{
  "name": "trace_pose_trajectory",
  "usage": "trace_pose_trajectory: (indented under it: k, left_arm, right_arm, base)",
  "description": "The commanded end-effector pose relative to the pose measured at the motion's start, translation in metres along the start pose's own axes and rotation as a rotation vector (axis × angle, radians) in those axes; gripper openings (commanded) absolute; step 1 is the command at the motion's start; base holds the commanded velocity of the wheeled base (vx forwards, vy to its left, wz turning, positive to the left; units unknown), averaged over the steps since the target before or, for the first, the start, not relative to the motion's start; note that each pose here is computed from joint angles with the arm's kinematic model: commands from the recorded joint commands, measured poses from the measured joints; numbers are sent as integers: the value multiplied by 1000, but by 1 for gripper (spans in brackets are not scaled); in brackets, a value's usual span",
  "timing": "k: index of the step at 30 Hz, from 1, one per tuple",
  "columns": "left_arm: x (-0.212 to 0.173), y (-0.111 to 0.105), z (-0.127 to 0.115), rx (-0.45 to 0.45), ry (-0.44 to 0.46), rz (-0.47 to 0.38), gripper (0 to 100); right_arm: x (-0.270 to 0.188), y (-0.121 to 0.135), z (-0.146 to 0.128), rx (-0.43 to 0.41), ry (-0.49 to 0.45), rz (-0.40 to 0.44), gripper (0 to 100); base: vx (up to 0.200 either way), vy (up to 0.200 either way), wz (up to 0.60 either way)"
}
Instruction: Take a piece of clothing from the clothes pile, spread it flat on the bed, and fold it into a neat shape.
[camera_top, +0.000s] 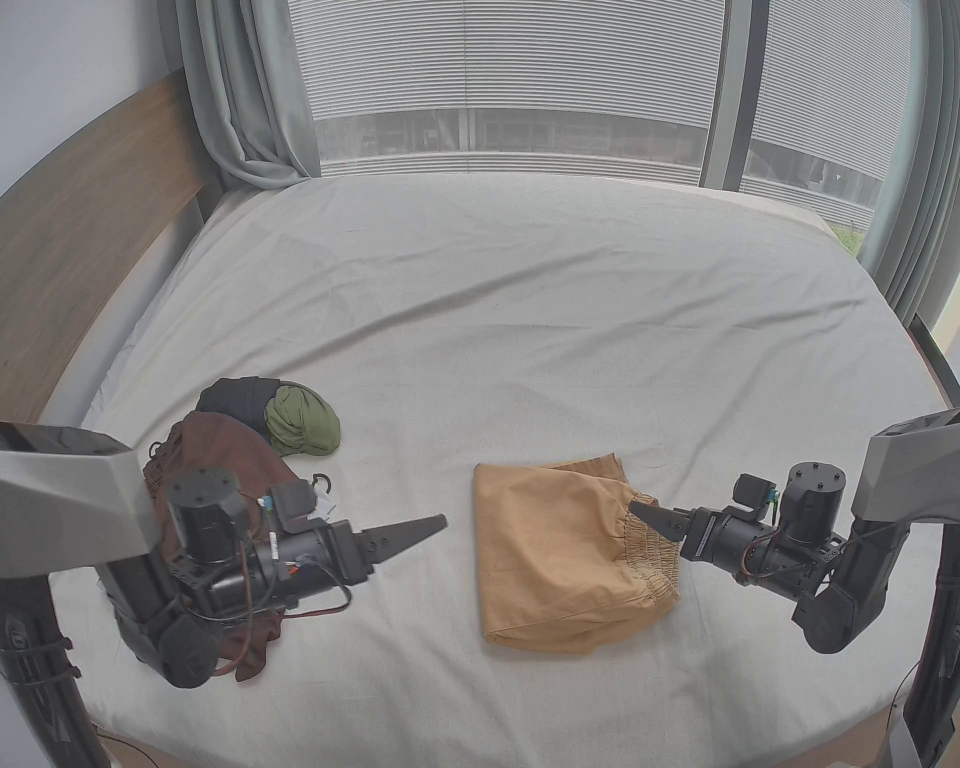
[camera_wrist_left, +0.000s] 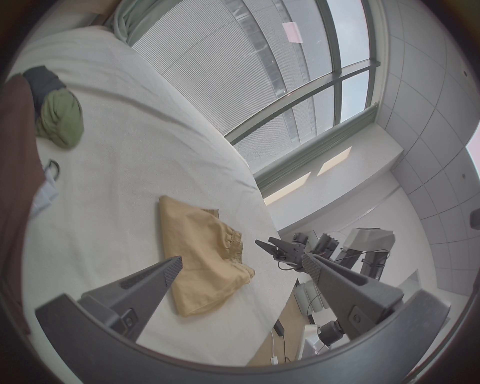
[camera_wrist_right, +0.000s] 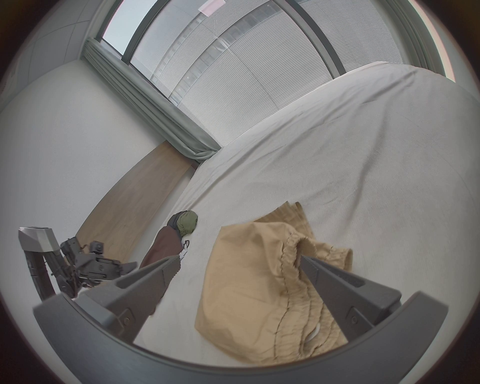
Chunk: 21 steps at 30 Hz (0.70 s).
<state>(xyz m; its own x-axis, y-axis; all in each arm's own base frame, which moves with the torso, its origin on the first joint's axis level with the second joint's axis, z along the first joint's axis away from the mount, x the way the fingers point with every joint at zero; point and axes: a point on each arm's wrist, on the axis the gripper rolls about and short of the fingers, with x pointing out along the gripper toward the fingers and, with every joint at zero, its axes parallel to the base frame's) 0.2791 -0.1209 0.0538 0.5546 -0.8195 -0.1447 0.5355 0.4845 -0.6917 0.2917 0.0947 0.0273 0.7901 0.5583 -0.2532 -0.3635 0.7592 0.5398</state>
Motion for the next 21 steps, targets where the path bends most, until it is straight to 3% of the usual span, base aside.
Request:
trace_pose_trajectory:
  k: [1,9,21]
  left_arm:
    - [-39,-14,21,42,-83,1,100]
    - [-37,1,14,100,-72,64,100]
    - [-29,2,11,133,-83,103,100]
  right_arm:
    - [13,-19,2,-3,-21,-32,100]
    - [43,-59,-19,-6,9,-89,100]
    - [61,-60,-22,-18,-13,-69,100]
  base:
    - [0,0,0]
    - [0,0,0]
    - [0,0,0]
